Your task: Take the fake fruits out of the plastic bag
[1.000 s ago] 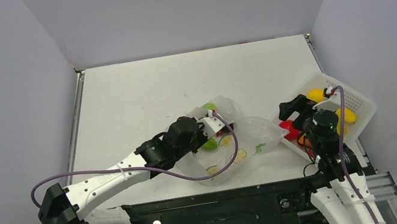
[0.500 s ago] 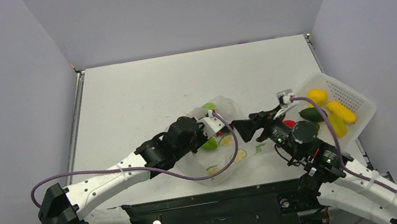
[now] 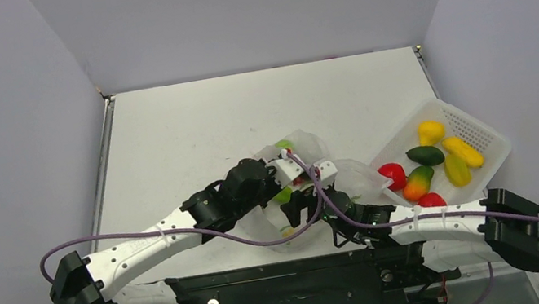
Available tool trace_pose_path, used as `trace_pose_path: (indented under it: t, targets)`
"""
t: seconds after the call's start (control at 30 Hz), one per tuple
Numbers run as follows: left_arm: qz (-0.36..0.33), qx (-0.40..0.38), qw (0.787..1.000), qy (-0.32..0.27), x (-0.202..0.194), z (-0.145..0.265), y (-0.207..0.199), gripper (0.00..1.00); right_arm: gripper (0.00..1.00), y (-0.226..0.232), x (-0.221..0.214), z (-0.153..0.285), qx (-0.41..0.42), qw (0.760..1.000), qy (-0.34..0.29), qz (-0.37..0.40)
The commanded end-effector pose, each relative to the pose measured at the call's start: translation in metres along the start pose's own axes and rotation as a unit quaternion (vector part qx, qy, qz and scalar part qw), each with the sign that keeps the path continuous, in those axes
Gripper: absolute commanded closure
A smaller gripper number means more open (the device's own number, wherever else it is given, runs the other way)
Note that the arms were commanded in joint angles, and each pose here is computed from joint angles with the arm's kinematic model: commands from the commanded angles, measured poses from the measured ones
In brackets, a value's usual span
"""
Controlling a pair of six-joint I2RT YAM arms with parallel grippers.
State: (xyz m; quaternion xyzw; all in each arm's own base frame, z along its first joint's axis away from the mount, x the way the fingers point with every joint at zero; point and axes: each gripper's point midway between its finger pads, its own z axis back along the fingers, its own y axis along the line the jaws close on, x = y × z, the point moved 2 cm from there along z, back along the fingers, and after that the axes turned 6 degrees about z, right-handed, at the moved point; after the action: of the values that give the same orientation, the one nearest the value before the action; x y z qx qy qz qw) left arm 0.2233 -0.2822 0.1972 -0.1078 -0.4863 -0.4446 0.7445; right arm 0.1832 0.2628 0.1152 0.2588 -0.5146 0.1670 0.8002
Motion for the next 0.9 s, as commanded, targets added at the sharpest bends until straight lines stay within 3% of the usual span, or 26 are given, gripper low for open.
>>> trace_pose_path:
  t: [0.0,0.53,0.7,0.87]
  targets:
    - [0.001,0.01,0.999,-0.043,0.022,0.011,0.005,0.99,0.17,-0.002,0.029,-0.015,-0.033,0.996,-0.078,-0.024]
    - [-0.001,0.004,0.999,-0.049,0.024,0.011,0.002,0.99,0.1,-0.005,0.004,-0.088,-0.074,0.995,-0.045,0.057]
    - [-0.001,0.003,0.999,-0.047,0.024,0.011,0.002,0.99,0.12,-0.014,-0.017,-0.101,-0.097,0.993,-0.024,0.065]
    - [-0.001,0.003,0.999,-0.045,0.022,0.01,0.001,0.99,0.19,-0.016,-0.04,-0.112,-0.104,0.992,0.008,0.065]
